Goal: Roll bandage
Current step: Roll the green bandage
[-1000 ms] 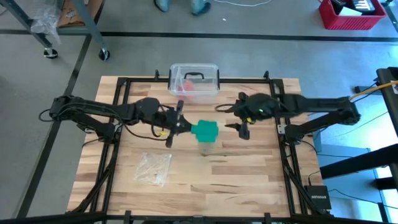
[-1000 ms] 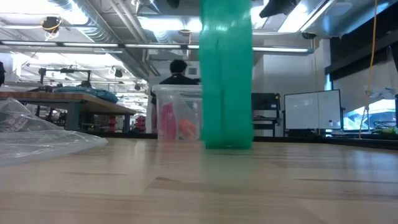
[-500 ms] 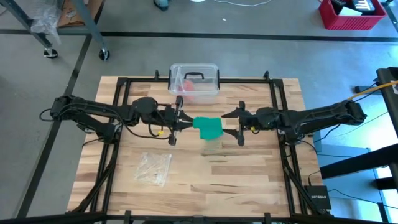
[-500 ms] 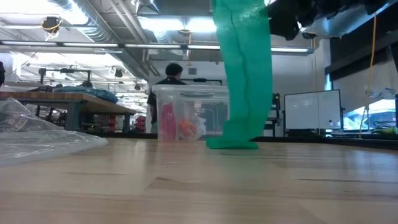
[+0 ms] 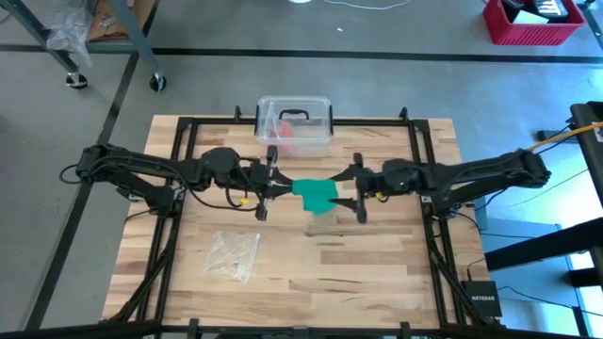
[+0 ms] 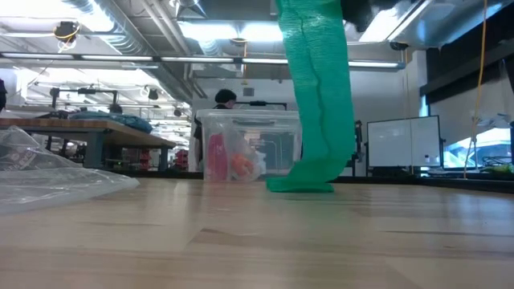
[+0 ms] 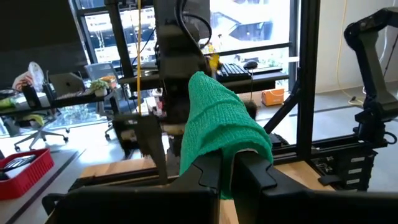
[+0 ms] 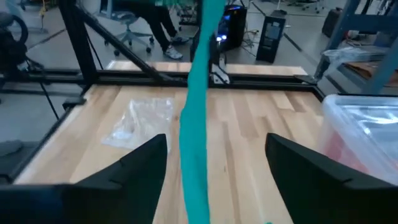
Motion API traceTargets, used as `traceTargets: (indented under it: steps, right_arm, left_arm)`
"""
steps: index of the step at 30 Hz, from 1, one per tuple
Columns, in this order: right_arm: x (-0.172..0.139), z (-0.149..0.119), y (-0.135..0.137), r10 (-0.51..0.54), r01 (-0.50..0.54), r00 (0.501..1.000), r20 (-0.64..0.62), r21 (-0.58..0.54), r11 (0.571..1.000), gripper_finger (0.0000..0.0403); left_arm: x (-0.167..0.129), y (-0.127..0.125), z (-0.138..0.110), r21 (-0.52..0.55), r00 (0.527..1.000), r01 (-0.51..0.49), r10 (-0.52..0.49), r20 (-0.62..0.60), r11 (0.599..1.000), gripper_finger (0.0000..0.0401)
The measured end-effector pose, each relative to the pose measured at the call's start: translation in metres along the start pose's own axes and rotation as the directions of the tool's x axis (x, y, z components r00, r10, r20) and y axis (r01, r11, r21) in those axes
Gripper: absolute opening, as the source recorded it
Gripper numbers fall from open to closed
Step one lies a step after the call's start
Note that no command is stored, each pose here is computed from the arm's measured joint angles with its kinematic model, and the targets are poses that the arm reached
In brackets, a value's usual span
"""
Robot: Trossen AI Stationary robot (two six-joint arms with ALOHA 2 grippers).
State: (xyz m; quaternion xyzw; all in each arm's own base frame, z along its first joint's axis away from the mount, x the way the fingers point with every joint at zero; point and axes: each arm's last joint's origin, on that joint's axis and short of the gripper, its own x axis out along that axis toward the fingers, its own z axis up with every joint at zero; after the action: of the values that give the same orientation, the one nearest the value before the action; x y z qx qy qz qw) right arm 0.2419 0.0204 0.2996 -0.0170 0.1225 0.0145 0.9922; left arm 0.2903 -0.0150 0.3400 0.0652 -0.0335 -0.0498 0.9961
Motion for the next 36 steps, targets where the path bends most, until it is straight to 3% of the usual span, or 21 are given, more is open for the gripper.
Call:
traceTargets:
  steps: [7,11,15,23,31,36]
  right_arm:
    - [0.018,-0.002,0.001,-0.022,0.024,0.999,0.024,-0.074,0.997,0.0187]
    - [0.018,-0.002,-0.002,-0.107,0.109,0.994,0.023,-0.124,0.986,0.0101]
    - [0.017,-0.001,-0.002,-0.119,0.123,0.992,0.03,-0.174,0.977,0.0013]
    - [0.018,-0.004,-0.003,-0.167,0.165,0.986,0.007,-0.191,0.968,0.0006]
    - [0.024,-0.009,0.001,-0.095,0.089,0.995,-0.021,-0.179,0.98,0.0004]
    - [0.038,-0.02,0.007,-0.113,0.096,0.991,-0.075,-0.198,0.975,0.0003]
  left_arm:
    - [0.0,0.0,0.001,0.001,1.0,-0.001,0.001,0.013,1.0,0.0011]
    - [0.0,-0.003,0.002,-0.001,1.0,0.01,-0.01,0.016,1.0,0.0011]
    - [0.0,-0.01,0.004,0.015,0.998,0.052,-0.053,0.034,0.999,0.0011]
    - [-0.001,-0.027,0.02,0.098,0.978,0.084,-0.101,0.182,0.992,0.0011]
    - [-0.003,-0.029,0.026,0.173,0.964,-0.208,0.172,0.205,0.963,0.0011]
    - [-0.016,-0.028,0.043,0.184,0.932,-0.269,0.207,0.296,0.945,0.0011]
